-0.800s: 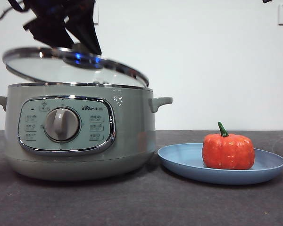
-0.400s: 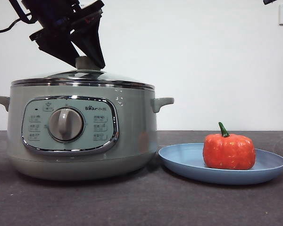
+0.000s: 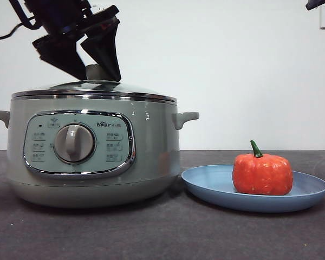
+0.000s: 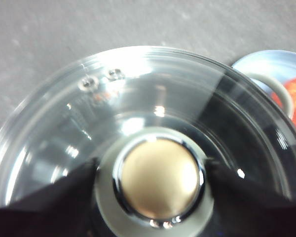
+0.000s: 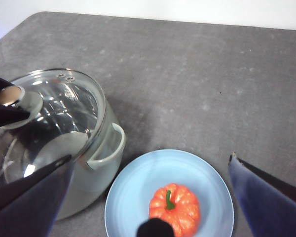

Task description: Take the pumpkin out from the steamer,put the pumpkin in the blue plate,close the lid

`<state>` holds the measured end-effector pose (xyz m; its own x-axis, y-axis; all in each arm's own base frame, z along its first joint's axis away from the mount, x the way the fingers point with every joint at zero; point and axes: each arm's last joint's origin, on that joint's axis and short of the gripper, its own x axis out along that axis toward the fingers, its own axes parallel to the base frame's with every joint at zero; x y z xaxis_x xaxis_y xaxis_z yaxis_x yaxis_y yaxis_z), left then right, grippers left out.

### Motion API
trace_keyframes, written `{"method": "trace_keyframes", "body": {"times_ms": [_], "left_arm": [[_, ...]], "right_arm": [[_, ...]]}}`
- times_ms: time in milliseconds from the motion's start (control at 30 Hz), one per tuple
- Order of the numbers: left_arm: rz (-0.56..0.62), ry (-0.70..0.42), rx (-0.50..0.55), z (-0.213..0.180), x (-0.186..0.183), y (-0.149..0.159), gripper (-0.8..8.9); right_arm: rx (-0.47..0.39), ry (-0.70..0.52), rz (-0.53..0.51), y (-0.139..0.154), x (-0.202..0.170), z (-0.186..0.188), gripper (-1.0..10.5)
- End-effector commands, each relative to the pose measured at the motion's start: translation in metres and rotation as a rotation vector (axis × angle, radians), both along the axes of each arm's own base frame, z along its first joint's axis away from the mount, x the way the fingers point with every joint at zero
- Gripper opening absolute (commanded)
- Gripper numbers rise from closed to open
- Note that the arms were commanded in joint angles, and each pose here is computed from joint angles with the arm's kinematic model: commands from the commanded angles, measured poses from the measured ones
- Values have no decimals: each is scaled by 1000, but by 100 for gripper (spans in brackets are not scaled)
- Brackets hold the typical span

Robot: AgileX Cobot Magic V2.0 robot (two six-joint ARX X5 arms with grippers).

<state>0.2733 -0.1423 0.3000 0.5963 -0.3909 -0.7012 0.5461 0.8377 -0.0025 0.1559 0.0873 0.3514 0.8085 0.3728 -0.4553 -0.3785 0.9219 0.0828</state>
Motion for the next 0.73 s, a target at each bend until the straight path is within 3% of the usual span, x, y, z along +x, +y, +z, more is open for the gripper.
{"method": "trace_keyframes", "body": {"times_ms": [33, 133, 200, 267, 333, 367, 500, 567, 733], "left_arm": [[-2, -3, 4, 5, -9, 6, 438], [-5, -56, -26, 25, -27, 14, 436], [-4, -91, -47, 39, -40, 21, 429], [-10, -129, -65, 53, -57, 29, 267], [-40, -180, -51, 65, -72, 37, -18], [-56, -221, -47, 73, -84, 43, -9], [-44, -320, -81, 86, -123, 64, -8], [-3, -380, -82, 74, -141, 74, -8], [56, -407, -84, 37, -170, 91, -8]], "right_arm": [[-4, 16, -4, 0, -1, -3, 594], [-17, 33, -3, -1, -2, -5, 587], [-30, 39, 2, -1, -2, -5, 480], [-60, 22, 21, -2, -3, -5, 283], [-81, -10, 38, -2, -4, -3, 72], [-79, -36, 43, -3, -6, 0, -18], [-10, -169, 22, -12, -21, -9, -11], [10, -217, -1, -18, -30, -27, -11], [51, -244, -32, -28, -46, -54, -11]]}}
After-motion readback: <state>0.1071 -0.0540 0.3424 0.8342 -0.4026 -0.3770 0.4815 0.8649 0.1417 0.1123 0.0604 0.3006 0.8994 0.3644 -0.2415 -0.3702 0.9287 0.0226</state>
